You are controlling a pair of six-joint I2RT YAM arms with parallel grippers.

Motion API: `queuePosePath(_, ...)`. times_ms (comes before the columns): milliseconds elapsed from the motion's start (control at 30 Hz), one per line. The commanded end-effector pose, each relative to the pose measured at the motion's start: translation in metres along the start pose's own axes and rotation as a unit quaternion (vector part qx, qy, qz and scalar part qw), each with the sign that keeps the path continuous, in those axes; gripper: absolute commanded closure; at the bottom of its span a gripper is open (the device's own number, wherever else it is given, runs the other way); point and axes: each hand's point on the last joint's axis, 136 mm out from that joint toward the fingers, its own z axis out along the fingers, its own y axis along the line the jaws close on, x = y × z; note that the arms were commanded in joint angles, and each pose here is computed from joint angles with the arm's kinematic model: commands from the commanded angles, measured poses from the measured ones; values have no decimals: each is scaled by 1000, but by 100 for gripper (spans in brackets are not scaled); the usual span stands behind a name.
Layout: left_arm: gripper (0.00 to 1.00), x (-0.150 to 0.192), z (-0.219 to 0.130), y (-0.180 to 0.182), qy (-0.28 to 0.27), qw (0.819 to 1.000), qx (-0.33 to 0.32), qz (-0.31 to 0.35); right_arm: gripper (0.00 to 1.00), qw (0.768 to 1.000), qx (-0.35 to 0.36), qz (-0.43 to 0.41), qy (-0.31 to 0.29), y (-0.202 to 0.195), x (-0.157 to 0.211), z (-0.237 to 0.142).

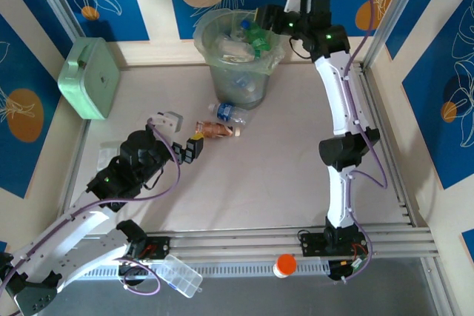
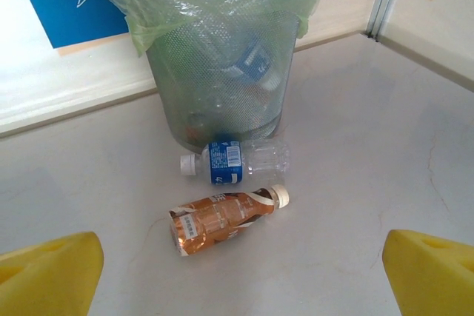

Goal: Put the plastic bottles in the bin

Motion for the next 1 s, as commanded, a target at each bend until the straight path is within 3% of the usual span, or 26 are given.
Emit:
queuePosePath(0,4,-7,-5,6,-16,1000,-13,-9,34,991,105,66,50,-60,35,17)
queuePosePath(167,3,-6,-4,6,-16,1000,-14,-9,29,985,137,81,69,-81,53,31)
queuePosePath(367,3,-6,-3,7,-15,1000,-16,-9,30,979,153,94,92,-98,71,45)
queuePosePath(500,3,-6,-3,7,-16,1000,-16,-7,41,974,169,104,105,-108,83,50)
queuePosePath(633,3,-6,-4,7,-16,1000,-16,-8,67,974,168,106,107,-107,84,48)
queuePosePath(833,3,-7,-3,7,-18,1000,-16,-7,95,980,157,93,80,-86,61,28)
queuePosePath(967,3,-7,-4,7,-19,1000,-16,-8,100,980,168,89,61,-77,46,6)
